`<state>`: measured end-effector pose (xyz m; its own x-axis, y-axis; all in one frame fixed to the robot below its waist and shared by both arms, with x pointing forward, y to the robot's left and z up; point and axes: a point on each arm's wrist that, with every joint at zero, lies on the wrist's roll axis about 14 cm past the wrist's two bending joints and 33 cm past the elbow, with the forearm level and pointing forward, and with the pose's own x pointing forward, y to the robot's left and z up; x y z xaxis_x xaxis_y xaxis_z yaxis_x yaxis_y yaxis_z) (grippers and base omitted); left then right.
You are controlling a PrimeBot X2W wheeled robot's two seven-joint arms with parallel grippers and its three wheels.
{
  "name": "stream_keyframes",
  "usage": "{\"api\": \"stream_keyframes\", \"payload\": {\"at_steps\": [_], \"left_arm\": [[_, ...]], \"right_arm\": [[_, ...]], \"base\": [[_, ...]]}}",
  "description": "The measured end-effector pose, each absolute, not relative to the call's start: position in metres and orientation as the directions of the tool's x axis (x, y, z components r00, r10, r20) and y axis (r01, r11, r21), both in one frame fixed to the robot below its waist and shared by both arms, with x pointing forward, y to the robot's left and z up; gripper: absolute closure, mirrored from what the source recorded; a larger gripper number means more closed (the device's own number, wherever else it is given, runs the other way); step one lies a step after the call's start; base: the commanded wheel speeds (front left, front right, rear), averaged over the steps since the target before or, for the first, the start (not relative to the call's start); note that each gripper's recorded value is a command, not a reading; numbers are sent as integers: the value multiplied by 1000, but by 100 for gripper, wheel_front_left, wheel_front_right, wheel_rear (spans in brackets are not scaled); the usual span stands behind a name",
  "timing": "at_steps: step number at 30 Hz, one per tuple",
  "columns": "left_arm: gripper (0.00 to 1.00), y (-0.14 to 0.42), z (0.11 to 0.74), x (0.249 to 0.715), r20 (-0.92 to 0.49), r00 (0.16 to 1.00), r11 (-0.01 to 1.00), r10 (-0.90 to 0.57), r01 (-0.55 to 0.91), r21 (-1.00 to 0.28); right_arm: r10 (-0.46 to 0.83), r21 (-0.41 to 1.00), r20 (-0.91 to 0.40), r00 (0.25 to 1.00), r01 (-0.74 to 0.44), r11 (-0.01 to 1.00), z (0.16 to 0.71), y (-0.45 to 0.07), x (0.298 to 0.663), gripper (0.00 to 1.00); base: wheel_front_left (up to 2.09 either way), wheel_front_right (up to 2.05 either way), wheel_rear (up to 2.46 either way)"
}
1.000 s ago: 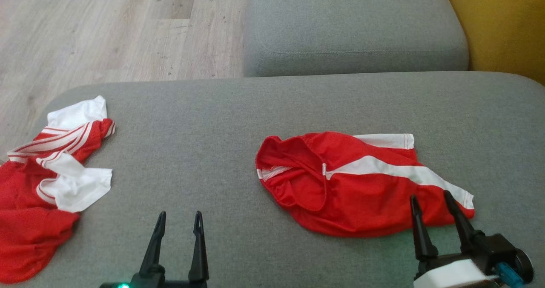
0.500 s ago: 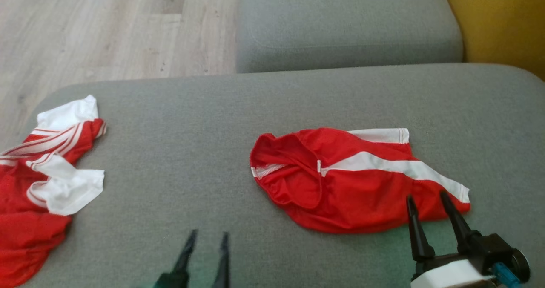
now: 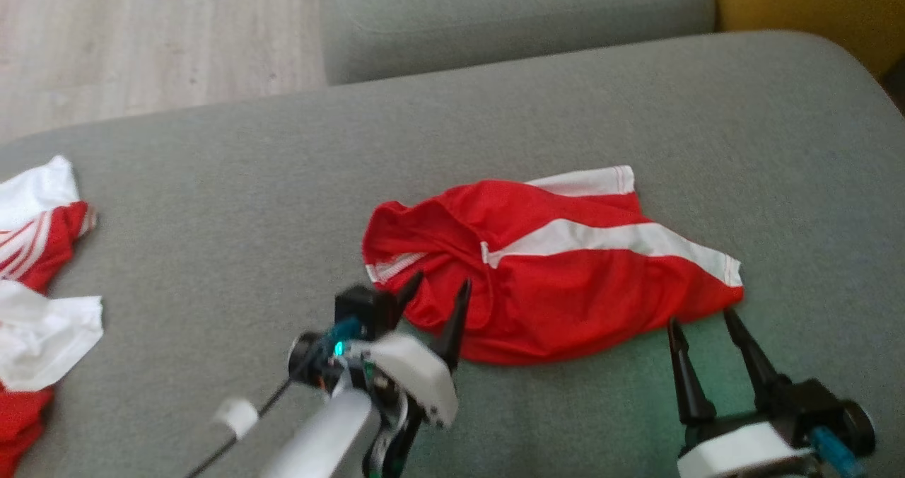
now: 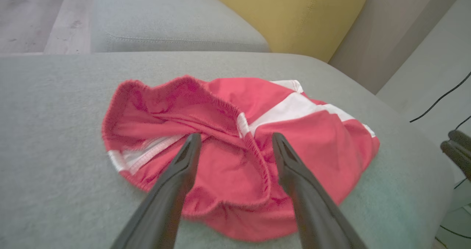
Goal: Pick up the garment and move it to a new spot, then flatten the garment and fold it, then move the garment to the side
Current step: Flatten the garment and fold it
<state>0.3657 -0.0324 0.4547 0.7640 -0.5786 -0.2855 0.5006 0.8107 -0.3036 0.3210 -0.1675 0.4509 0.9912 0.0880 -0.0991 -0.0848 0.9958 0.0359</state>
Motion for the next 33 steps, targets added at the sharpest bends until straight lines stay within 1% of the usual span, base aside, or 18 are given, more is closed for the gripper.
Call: {"api": "stream_keyframes", "payload": {"at_steps": [5, 13, 22, 23, 24, 26, 27, 28, 29, 31, 33], "left_arm": [[0, -50, 455, 391, -327, 730, 797, -600, 513, -318], [0, -72, 430, 389, -410, 642, 760, -648, 510, -402], [0, -81, 418, 408, -436, 625, 762, -648, 521, -385], [11, -81, 415, 408, -442, 621, 763, -647, 521, -384], [11, -82, 413, 407, -449, 614, 761, -649, 525, -381], [49, -83, 409, 405, -458, 603, 757, -654, 528, -386], [62, -84, 408, 404, -457, 600, 754, -656, 528, -390], [73, -84, 407, 403, -458, 595, 751, -661, 529, -395], [100, -85, 405, 401, -461, 589, 748, -663, 533, -395], [100, -85, 406, 399, -451, 590, 743, -669, 540, -396], [100, -83, 410, 401, -431, 609, 746, -666, 537, -394]], "right_arm": [[57, 29, -85, 995, -54, 998, 456, -177, 331, 0], [20, 29, -117, 993, -17, 999, 447, -187, 327, 0], [-11, 37, -125, 992, 16, 999, 446, -196, 330, 0], [-14, 36, -127, 992, 19, 999, 445, -197, 330, 0], [-17, 36, -129, 991, 22, 999, 444, -198, 330, 0], [-20, 35, -132, 991, 25, 999, 444, -199, 329, 0], [-22, 36, -133, 991, 27, 999, 443, -199, 329, 0], [-24, 41, -133, 991, 29, 999, 443, -200, 329, 0], [-24, 43, -133, 991, 30, 999, 443, -200, 329, 0], [-23, 43, -132, 991, 29, 999, 444, -200, 330, 0], [-22, 43, -128, 991, 28, 999, 444, -200, 331, 0]], "base": [[0, 0, 0], [0, 0, 0], [0, 0, 0], [0, 0, 0], [0, 0, 0], [0, 0, 0], [0, 0, 0], [0, 0, 0], [0, 0, 0], [0, 0, 0], [0, 0, 0]]}}
